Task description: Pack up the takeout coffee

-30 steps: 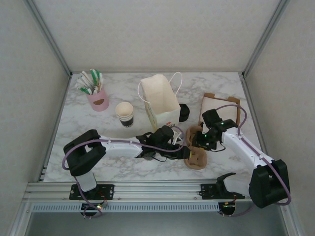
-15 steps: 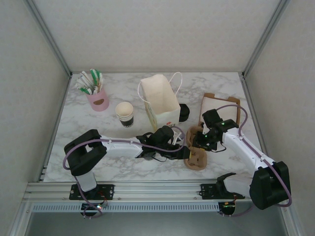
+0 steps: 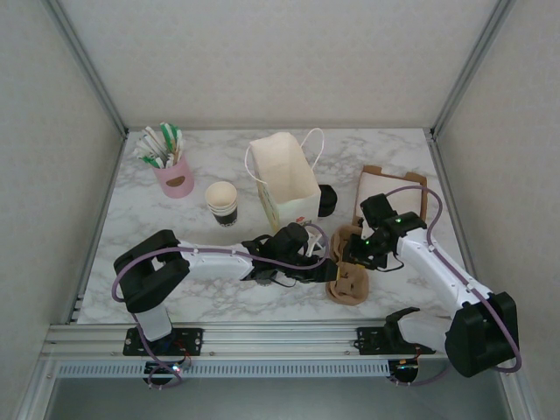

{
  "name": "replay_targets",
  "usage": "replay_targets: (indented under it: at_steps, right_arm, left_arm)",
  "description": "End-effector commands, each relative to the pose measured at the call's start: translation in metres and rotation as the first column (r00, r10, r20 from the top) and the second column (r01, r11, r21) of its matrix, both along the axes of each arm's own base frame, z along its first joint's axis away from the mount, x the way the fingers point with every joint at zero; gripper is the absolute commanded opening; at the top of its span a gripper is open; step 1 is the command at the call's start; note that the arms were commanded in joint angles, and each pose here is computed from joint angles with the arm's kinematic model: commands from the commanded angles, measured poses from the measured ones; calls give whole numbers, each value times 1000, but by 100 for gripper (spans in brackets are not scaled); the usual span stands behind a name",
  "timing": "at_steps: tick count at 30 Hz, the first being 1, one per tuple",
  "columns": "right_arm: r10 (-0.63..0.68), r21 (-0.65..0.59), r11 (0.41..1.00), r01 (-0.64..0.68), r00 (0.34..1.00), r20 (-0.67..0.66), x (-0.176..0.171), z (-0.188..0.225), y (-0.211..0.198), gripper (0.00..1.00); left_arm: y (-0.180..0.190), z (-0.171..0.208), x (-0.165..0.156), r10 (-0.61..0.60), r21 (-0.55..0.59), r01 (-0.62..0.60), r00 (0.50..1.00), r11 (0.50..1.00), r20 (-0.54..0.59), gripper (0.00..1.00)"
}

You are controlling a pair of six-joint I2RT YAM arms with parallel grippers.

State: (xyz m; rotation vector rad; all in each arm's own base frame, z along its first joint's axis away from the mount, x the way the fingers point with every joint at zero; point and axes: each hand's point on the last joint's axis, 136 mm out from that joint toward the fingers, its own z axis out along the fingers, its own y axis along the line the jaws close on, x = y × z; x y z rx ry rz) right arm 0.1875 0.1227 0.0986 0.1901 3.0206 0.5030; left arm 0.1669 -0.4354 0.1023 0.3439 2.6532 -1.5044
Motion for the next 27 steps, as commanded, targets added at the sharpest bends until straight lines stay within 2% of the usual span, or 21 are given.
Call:
replay_targets:
  at_steps: [1,9,13,23,27]
  right_arm:
    - [-5,-8,1000,5,1000,6,0,7,-1,30]
    - [0,-21,1000,0,1000,6,5,8,-1,30]
    - [4,-41,999,-4,1000,-1,8,6,-2,30]
    - [18,-118,993,-21,999,-28,11,-1,-5,30]
    - [25,-140,990,-32,999,-48,13,-8,-4,30]
  left_arm:
    - [-6,21,11,22,-56,-19,999,998,48,51]
    - [0,68,14,42,-111,-26,989,994,145,59]
    - [15,96,16,80,-124,-52,971,991,226,70]
    - [69,126,36,210,-113,-182,913,977,350,85]
    - [101,135,52,295,-117,-270,869,956,397,90]
